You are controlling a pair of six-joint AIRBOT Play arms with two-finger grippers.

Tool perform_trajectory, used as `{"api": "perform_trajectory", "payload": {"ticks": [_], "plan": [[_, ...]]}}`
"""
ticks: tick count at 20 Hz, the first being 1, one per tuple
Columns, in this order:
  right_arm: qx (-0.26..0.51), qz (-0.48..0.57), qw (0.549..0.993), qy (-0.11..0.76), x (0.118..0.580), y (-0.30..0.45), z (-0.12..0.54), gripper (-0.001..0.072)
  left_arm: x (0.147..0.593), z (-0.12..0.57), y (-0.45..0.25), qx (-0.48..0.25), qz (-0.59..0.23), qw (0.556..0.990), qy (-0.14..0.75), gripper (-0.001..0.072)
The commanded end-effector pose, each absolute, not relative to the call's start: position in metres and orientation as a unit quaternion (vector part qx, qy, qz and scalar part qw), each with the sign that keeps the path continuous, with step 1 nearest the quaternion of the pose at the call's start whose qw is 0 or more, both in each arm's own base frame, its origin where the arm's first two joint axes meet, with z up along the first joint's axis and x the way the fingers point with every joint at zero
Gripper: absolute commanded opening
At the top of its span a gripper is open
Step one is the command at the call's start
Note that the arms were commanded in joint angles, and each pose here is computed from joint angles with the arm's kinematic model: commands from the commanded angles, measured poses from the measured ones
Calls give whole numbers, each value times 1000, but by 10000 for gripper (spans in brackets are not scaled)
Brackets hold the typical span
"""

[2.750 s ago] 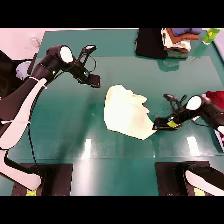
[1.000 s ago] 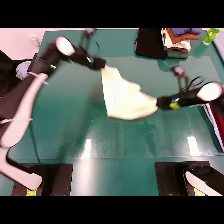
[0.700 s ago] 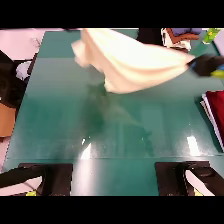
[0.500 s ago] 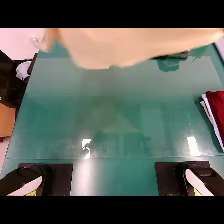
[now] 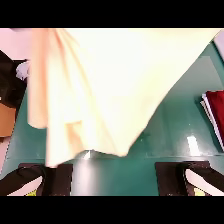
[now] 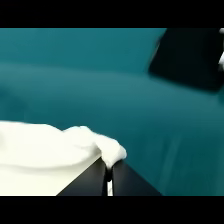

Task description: Fold the shirts.

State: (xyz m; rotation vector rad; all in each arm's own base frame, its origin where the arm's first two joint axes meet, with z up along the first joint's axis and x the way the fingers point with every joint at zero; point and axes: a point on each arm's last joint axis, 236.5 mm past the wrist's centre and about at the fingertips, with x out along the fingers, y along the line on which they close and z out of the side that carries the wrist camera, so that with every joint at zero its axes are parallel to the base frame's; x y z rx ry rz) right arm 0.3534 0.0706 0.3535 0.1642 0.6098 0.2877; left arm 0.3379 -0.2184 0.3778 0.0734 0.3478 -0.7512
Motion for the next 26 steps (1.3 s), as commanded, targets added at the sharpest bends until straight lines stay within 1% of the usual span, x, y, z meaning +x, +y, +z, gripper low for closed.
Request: {"api": "perform_trajectory", "payload": {"ticks": [1, 3, 6, 8, 9, 10, 11, 12, 14, 17, 19, 20, 21, 22, 24, 26], "plan": [[69, 150, 879, 447, 373, 90, 242, 19, 349, 241, -241, 33, -389, 852, 349, 23], [57, 137, 845, 514, 376, 96, 166, 19, 332, 154, -258, 57, -409, 801, 434, 23], [66, 128, 810, 568, 373, 106, 79, 19, 284, 48, -282, 92, -436, 722, 528, 24], [73, 117, 792, 594, 366, 105, 44, 19, 257, 4, -290, 109, -445, 686, 565, 25], [76, 113, 786, 603, 363, 104, 33, 19, 248, -8, -292, 113, -447, 675, 576, 25], [78, 112, 782, 608, 361, 104, 26, 20, 247, -13, -293, 114, -447, 670, 582, 44], [79, 112, 779, 612, 358, 104, 22, 19, 251, -11, -294, 110, -445, 676, 577, 337], [80, 112, 777, 615, 356, 105, 20, 19, 259, -6, -292, 99, -435, 686, 575, 591], [81, 112, 779, 611, 357, 105, 22, 19, 286, 19, -281, 77, -418, 715, 555, 589], [81, 112, 782, 608, 360, 105, 23, 19, 342, 90, -239, 38, -374, 788, 489, 590], [82, 112, 783, 606, 361, 105, 23, 19, 380, 131, -185, 18, -310, 841, 442, 590], [82, 112, 785, 604, 362, 105, 24, 19, 397, 135, -154, 1, -271, 860, 434, 590], [83, 112, 786, 602, 363, 105, 24, 19, 407, 129, -127, -17, -238, 865, 442, 590], [83, 112, 786, 602, 363, 105, 24, 19, 412, 110, -100, -32, -206, 860, 466, 590], [83, 112, 787, 601, 364, 105, 24, 19, 416, 67, -72, -71, -167, 838, 514, 590], [83, 112, 788, 600, 364, 105, 24, 19, 413, 22, -67, -93, -156, 808, 560, 590]]}}
